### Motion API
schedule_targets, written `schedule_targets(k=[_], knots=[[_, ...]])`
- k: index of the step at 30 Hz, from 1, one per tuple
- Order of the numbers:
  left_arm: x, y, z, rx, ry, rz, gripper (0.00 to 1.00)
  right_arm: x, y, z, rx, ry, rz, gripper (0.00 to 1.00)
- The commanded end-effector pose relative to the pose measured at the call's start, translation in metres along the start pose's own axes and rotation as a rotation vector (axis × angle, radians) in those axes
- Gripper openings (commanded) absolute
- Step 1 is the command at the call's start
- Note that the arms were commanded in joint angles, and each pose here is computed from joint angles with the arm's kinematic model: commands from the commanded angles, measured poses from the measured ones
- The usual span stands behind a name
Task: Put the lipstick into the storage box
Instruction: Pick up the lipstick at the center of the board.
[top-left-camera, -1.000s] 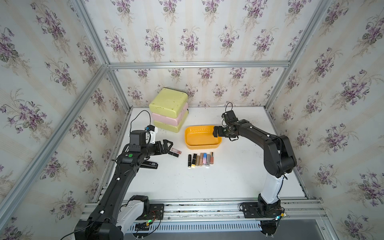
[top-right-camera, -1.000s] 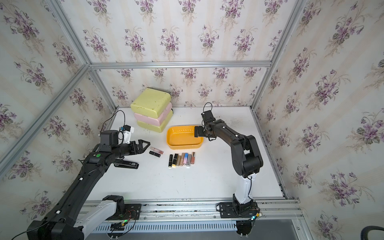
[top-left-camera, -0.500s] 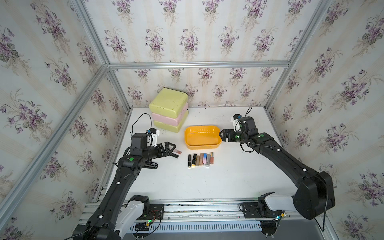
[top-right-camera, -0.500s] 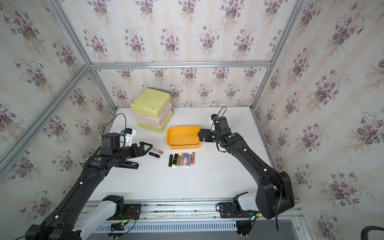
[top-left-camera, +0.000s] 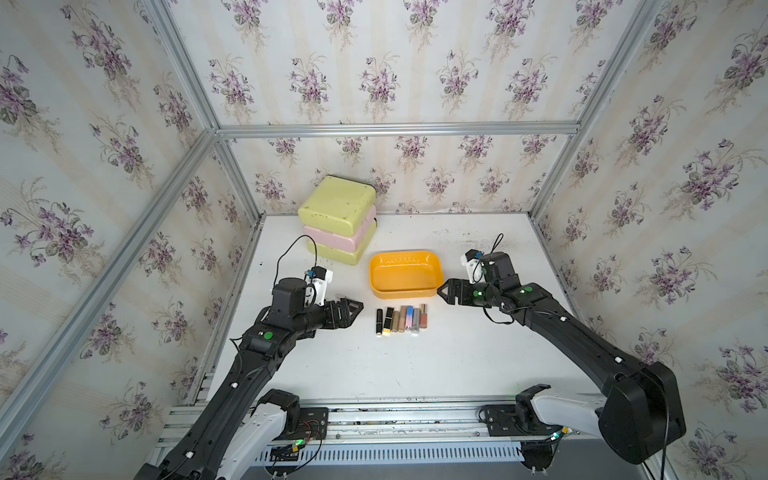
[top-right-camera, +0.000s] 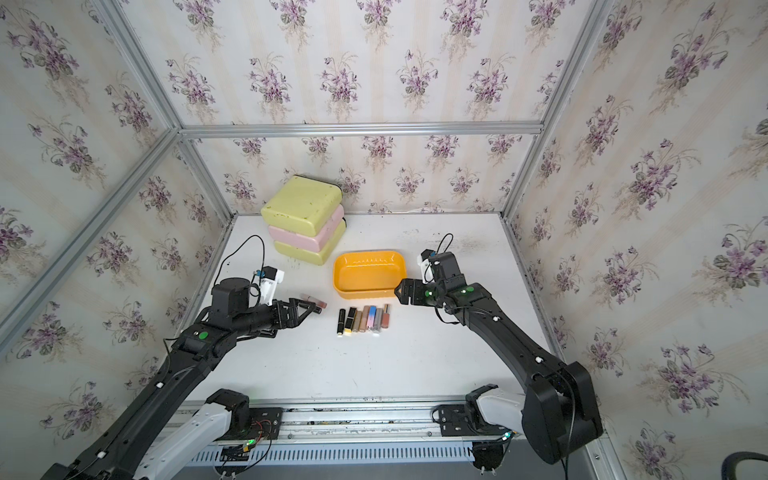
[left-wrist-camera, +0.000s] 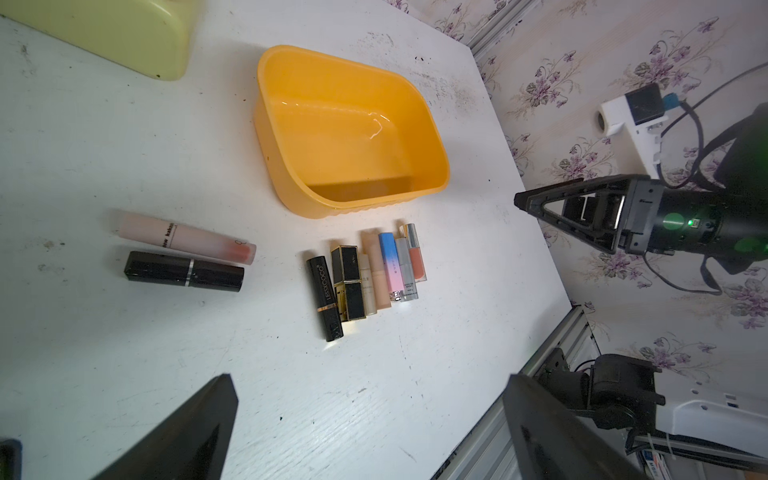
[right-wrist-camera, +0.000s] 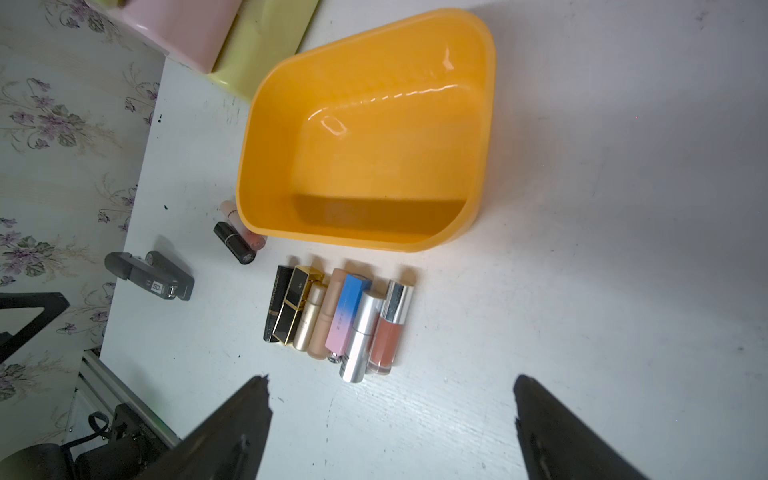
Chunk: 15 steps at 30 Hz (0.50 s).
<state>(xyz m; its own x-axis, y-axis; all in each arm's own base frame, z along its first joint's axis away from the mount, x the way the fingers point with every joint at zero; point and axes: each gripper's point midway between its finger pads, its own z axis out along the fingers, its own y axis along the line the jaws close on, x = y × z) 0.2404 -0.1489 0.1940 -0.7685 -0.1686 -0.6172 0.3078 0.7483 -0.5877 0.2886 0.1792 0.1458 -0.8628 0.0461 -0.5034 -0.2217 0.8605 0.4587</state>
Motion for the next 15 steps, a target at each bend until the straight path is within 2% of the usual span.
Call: schedule_targets(k=[1,7,12,15], knots=[[0.004,0.003,-0.005,-0.03,-0.011,0.027,1.0,0.009,-0.001,0.003,0.014,0.028,0.006,0.92],[0.013,0.011,-0.008,-0.059,-0.034,-0.001,1.0,0.025,0.003,0.013,0.055,0.075,-0.033,0.9],[0.02,0.017,0.0,-0.067,-0.019,-0.036,1.0,0.041,-0.001,0.026,0.079,0.107,-0.011,0.84],[0.024,0.02,0.003,-0.086,-0.006,-0.036,1.0,0.058,0.004,0.036,0.089,0.148,-0.048,0.8]])
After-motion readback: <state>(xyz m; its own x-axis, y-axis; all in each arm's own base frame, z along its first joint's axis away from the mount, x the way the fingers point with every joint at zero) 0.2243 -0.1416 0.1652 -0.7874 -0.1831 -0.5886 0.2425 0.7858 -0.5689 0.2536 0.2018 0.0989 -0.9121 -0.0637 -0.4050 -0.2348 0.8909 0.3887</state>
